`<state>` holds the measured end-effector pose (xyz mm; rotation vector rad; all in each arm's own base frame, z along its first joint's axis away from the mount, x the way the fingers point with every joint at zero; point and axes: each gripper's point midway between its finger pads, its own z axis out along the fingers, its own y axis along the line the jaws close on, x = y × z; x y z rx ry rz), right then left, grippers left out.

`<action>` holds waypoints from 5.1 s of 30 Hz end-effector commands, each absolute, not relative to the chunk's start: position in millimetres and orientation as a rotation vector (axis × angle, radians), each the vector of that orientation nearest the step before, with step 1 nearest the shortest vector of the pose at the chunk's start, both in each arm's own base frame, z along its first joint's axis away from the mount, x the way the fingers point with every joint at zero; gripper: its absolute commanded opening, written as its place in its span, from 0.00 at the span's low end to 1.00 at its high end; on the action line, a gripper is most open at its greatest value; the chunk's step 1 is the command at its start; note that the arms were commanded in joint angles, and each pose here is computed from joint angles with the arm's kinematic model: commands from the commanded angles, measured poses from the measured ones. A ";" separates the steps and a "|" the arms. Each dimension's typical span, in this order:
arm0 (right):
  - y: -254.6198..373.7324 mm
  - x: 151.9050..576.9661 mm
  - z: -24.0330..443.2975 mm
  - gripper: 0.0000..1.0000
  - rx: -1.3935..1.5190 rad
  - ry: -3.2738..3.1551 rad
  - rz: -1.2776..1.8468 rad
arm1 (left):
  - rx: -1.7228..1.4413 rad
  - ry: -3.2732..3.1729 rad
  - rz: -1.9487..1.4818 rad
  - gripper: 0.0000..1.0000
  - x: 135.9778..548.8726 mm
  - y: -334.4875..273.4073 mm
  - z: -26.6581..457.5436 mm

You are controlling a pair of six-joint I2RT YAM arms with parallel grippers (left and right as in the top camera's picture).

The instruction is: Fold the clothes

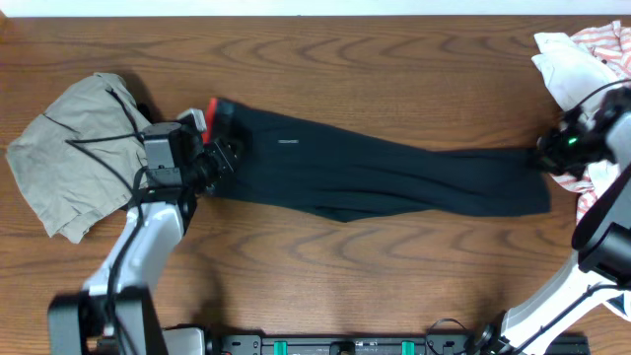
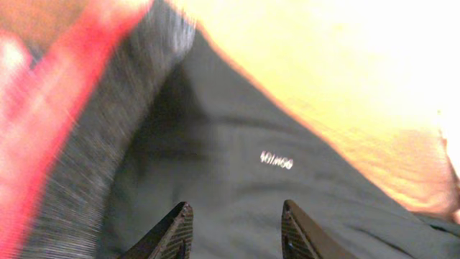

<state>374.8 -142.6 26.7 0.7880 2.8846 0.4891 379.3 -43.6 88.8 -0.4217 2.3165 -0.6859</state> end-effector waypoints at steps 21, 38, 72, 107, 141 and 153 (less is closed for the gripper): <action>26.4 397.8 113.7 0.01 0.319 3.109 0.563 | -0.401 2.405 -0.491 0.41 357.3 -25.8 81.6; 238.8 401.6 115.2 0.17 -0.130 2.952 0.485 | -0.403 2.409 -0.491 0.41 356.6 -25.8 81.0; 208.9 351.6 45.2 0.58 -0.266 3.130 0.256 | -0.403 2.409 -0.491 0.41 356.6 -25.8 81.1; 228.9 367.2 135.0 0.59 -0.742 2.715 0.703 | -0.284 2.369 -0.458 0.98 367.6 -25.8 85.9; 177.9 366.2 146.9 0.59 -0.614 2.788 0.588 | -0.449 2.793 -0.668 0.98 372.8 -46.6 -19.8; 177.7 365.2 146.6 0.56 -0.610 2.794 0.589 | -0.453 2.773 -0.722 0.64 373.7 -47.6 -12.6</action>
